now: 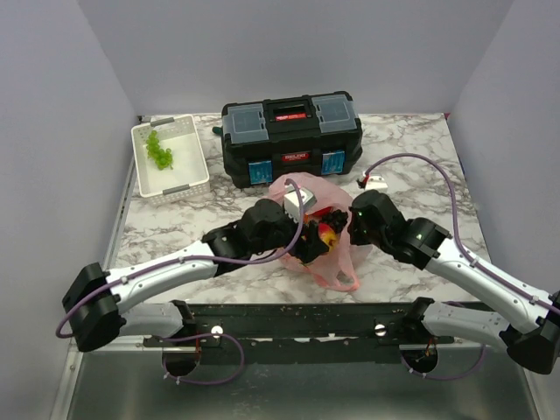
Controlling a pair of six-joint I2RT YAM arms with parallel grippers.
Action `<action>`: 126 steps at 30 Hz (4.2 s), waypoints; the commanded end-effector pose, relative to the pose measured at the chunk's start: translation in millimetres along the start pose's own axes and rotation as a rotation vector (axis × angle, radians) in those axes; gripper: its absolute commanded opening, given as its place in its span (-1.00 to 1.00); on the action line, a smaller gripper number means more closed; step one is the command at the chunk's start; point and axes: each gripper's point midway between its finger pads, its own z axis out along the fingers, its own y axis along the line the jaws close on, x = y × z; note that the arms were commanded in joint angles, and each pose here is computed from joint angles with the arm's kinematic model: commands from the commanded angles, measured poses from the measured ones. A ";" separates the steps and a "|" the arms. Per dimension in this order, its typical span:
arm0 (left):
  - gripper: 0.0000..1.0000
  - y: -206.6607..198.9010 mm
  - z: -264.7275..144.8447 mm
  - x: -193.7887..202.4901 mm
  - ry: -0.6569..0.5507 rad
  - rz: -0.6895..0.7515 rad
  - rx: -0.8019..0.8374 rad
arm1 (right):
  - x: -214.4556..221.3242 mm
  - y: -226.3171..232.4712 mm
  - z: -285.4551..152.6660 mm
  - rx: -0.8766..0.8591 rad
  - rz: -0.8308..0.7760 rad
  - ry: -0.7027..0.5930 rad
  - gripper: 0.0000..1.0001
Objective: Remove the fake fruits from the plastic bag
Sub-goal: Take out the fake fruit from the plastic bag, then place the fake fruit in the bin.
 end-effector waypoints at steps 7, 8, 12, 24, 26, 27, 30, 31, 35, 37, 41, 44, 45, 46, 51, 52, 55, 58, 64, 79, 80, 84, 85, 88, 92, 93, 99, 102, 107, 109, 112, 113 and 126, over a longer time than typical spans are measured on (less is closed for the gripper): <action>-0.49 1.1 -58.8 -12.7 -0.085 0.098 0.017 | -10.8 -5.2 -21.5 0.038 0.083 0.006 -0.78; -0.52 2.7 -57.7 -10.1 -0.084 0.083 0.015 | -9.4 -3.6 -25.1 0.035 0.081 0.034 -0.76; -0.60 -15.7 -43.2 -2.9 -0.083 0.014 0.144 | -1.3 4.7 -29.1 -0.001 0.076 0.100 -0.68; -0.84 -35.5 -12.0 21.5 -0.010 -0.115 0.263 | 25.0 27.0 -16.3 -0.022 0.203 0.257 0.31; -0.84 -29.8 -13.4 23.1 -0.009 -0.094 0.235 | 32.5 27.0 -16.6 -0.002 0.229 0.297 0.53; -0.84 -26.7 -13.8 22.2 -0.011 -0.082 0.216 | 34.6 26.2 -16.3 0.004 0.239 0.303 0.61; -0.84 -19.3 -16.8 22.4 -0.006 -0.048 0.174 | 40.6 27.1 -16.5 -0.002 0.247 0.324 0.69; -0.85 -17.0 -17.9 21.5 -0.009 -0.039 0.159 | 43.2 26.5 -16.5 0.004 0.247 0.336 0.68; -0.89 -2.9 -27.2 16.2 -0.047 -0.008 0.076 | 57.8 18.9 -15.0 0.032 0.251 0.367 0.42; -0.92 6.7 -33.4 12.5 -0.065 0.003 0.019 | 61.2 17.6 -13.1 0.025 0.268 0.351 0.28; -1.00 16.2 -51.5 0.7 -0.099 0.020 -0.057 | 64.8 17.3 -11.3 0.004 0.315 0.321 -0.03; -1.00 17.0 -67.1 -14.7 -0.143 0.035 -0.086 | 70.5 13.2 -5.7 0.009 0.336 0.298 -0.51; -1.00 18.2 -72.5 -20.2 -0.155 0.038 -0.100 | 69.6 9.4 -3.7 0.030 0.353 0.279 -0.71; -1.00 16.5 -79.7 -27.9 -0.175 0.043 -0.105 | 69.5 4.4 -2.7 0.056 0.365 0.266 -0.95; -1.00 25.1 -117.6 -65.3 -0.300 0.074 -0.213 | 63.6 -12.2 -3.8 0.115 0.409 0.185 -0.99; -1.00 30.7 -126.4 -70.9 -0.328 0.071 -0.253 | 62.1 -13.2 -3.9 0.107 0.417 0.164 -0.99; -1.00 51.0 -153.9 -86.7 -0.417 0.060 -0.393 | 59.3 -13.8 -5.8 0.074 0.440 0.122 -0.99; -1.00 70.4 -183.0 -99.9 -0.494 0.053 -0.526 | 53.0 -9.5 -10.2 0.021 0.453 0.087 -0.99; -1.00 120.6 -210.8 -107.4 -0.476 -0.059 -0.724 | 36.2 6.0 -17.0 -0.156 0.369 -0.021 -0.99; -1.00 266.8 -241.1 -114.5 -0.658 -0.749 -0.937 | 8.9 -20.5 -5.3 0.053 0.262 -0.101 -0.99; -1.00 275.4 -241.1 -116.6 -0.660 -0.778 -0.945 | 3.2 -25.2 -5.3 0.090 0.257 -0.117 -0.99; -1.00 316.6 -237.5 -119.1 -0.644 -0.825 -1.036 | -10.9 -33.2 -0.4 0.180 0.189 -0.134 -0.99; -1.00 328.4 -233.6 -115.4 -0.622 -0.866 -1.022 | -14.3 -32.8 0.4 0.184 0.167 -0.138 -0.99; -1.00 360.1 -216.9 -104.6 -0.565 -0.995 -1.009 | -21.2 -30.3 2.2 0.177 0.130 -0.153 -0.99; -1.00 409.4 -214.7 -88.9 -0.524 -1.086 -1.119 | -29.0 -30.3 -6.5 0.148 0.128 -0.196 -0.99; -1.00 418.1 -215.8 -86.0 -0.511 -1.091 -1.150 | -31.3 -32.4 -10.1 0.147 0.133 -0.209 -0.99; -0.87 447.0 -199.8 -48.9 -0.333 -1.138 -1.252 | -42.1 -40.6 -32.4 0.131 0.156 -0.272 -0.99; -0.72 447.7 -188.7 -30.9 -0.329 -1.201 -1.232 | -46.7 -43.0 -38.1 0.136 0.148 -0.287 -0.99; -0.40 445.6 -176.7 -22.8 -0.310 -1.253 -1.185 | -45.4 -39.1 -35.5 0.130 0.134 -0.262 -0.99; -0.13 443.4 -177.5 -22.2 -0.298 -1.243 -1.184 | -44.1 -37.4 -34.8 0.122 0.142 -0.256 -0.99; 0.42 436.9 -181.3 -21.6 -0.291 -1.231 -1.185 | -43.3 -38.1 -32.6 0.126 0.146 -0.261 -0.99; 0.55 434.2 -182.4 -22.1 -0.289 -1.227 -1.180 | -42.8 -38.0 -31.6 0.129 0.146 -0.258 -0.99; 0.98 321.8 -178.1 -77.0 -0.362 -1.002 -0.852 | -70.8 -23.9 -9.8 0.204 0.028 -0.222 -0.99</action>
